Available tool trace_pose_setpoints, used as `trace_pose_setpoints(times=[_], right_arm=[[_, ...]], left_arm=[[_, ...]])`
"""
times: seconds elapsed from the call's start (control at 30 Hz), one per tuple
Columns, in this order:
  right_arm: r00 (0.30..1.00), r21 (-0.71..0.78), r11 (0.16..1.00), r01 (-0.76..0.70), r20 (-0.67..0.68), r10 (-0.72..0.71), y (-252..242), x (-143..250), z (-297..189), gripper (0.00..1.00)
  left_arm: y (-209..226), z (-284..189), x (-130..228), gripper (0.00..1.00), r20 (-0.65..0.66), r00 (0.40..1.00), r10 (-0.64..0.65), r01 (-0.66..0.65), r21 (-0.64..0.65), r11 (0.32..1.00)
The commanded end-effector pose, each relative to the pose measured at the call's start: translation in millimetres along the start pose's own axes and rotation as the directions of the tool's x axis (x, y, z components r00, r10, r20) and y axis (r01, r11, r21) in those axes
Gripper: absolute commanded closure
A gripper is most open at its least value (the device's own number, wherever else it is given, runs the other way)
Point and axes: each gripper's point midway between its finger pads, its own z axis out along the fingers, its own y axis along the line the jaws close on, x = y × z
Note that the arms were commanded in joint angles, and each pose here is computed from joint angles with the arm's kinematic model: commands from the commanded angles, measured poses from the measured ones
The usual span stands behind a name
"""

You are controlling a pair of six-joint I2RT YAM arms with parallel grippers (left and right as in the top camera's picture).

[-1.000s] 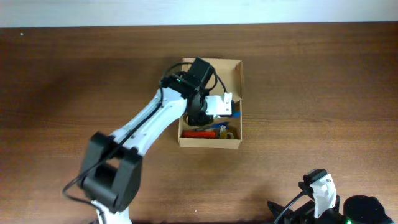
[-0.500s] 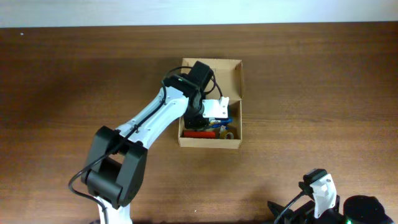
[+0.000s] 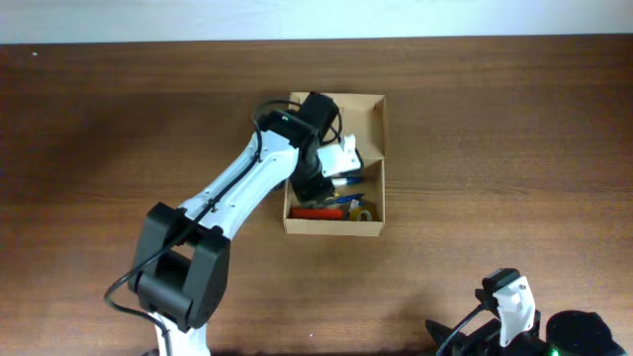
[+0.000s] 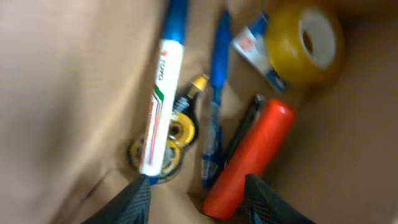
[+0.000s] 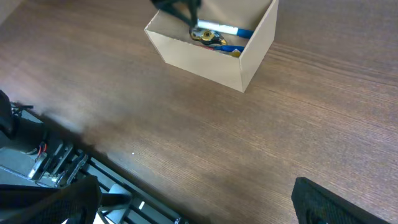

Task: Pack container
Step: 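Raise the left gripper out of the box and withdraw left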

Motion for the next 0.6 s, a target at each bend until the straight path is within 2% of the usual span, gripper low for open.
trace_pose_setpoints(times=[0.0, 0.17, 0.23, 0.4, 0.57], right_arm=[[1.000, -0.009, 1.000, -0.011, 0.006, 0.011, 2, -1, -1, 0.01], [1.000, -0.009, 1.000, -0.011, 0.006, 0.011, 2, -1, -1, 0.01], [1.000, -0.009, 1.000, -0.011, 0.006, 0.011, 2, -1, -1, 0.01], [1.000, -0.009, 1.000, -0.011, 0.006, 0.011, 2, -1, -1, 0.01], [1.000, -0.009, 1.000, -0.011, 0.006, 0.011, 2, -1, -1, 0.01]], left_arm=[[11, -48, -21, 0.58, 0.119, 0.983, -0.140, 0.149, -0.066, 0.987], [17, -94, -31, 0.61, 0.233, 0.934, -0.272, 0.304, -0.114, 0.946], [23, -113, -26, 0.61, 0.272, 0.903, -0.331, 0.378, -0.141, 0.915], [39, -158, -11, 0.60, 0.373, 0.845, -0.384, 0.468, -0.165, 0.868], [60, -177, 11, 0.60, 0.422, 0.784, -0.456, 0.552, -0.137, 0.822]])
